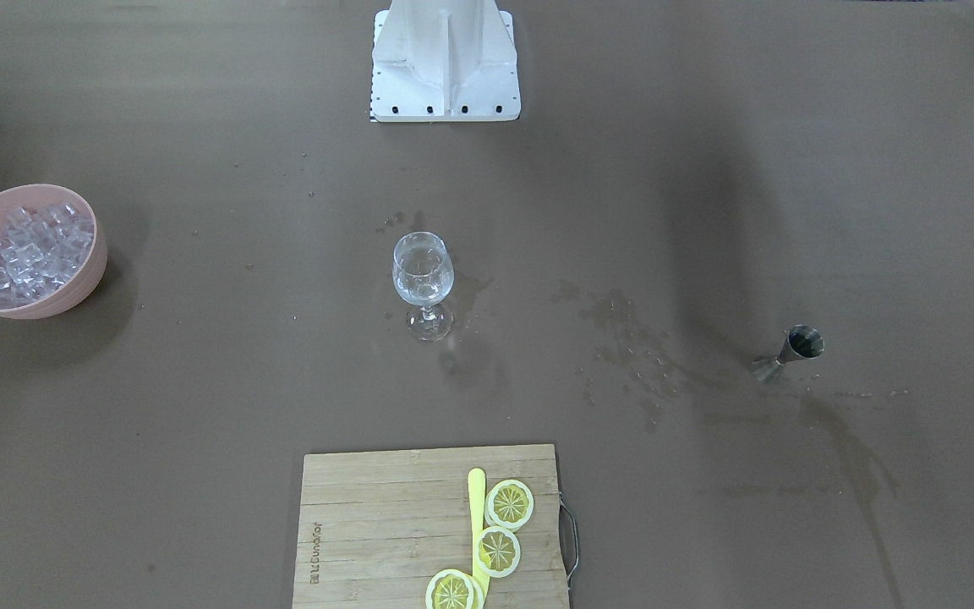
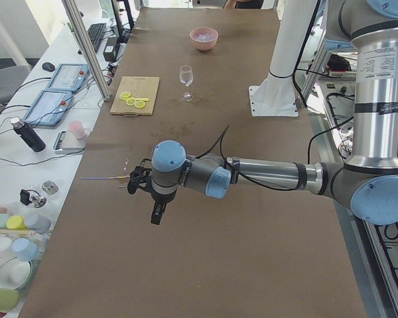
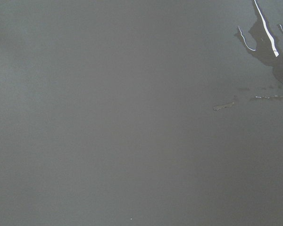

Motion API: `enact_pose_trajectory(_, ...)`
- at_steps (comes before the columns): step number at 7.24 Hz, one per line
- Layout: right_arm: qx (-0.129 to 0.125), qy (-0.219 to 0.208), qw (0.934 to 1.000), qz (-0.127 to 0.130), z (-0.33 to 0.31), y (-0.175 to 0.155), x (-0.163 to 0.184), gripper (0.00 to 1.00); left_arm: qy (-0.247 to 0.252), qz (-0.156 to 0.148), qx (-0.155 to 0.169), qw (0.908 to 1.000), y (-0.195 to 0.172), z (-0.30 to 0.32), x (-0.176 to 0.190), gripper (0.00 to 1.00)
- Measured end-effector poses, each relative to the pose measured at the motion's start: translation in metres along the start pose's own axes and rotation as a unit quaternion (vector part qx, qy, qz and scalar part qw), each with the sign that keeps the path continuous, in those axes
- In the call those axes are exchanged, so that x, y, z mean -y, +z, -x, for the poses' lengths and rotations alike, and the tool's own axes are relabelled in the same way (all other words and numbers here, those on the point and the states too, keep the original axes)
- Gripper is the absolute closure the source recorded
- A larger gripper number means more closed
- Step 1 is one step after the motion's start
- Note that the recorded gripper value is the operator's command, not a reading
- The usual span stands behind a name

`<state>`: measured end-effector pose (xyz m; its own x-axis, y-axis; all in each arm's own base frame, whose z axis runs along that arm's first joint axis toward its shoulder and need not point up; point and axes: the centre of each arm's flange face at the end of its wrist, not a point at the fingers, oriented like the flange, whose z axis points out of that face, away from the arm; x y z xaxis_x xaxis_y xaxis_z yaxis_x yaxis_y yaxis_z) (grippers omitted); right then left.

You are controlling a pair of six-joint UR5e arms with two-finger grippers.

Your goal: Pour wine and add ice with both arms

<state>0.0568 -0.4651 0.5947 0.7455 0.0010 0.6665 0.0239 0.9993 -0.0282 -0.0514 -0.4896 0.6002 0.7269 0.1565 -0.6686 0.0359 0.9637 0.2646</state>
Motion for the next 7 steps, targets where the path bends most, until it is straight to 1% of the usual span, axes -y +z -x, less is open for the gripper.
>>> enact_pose_trajectory(7, 0.004, 0.001, 1.0000, 0.001, 0.000, 0.001, -0.001, 0.00, 0.012, -0.015, -0.004, 0.9998, -0.013, -0.017, 0.006, 0.02)
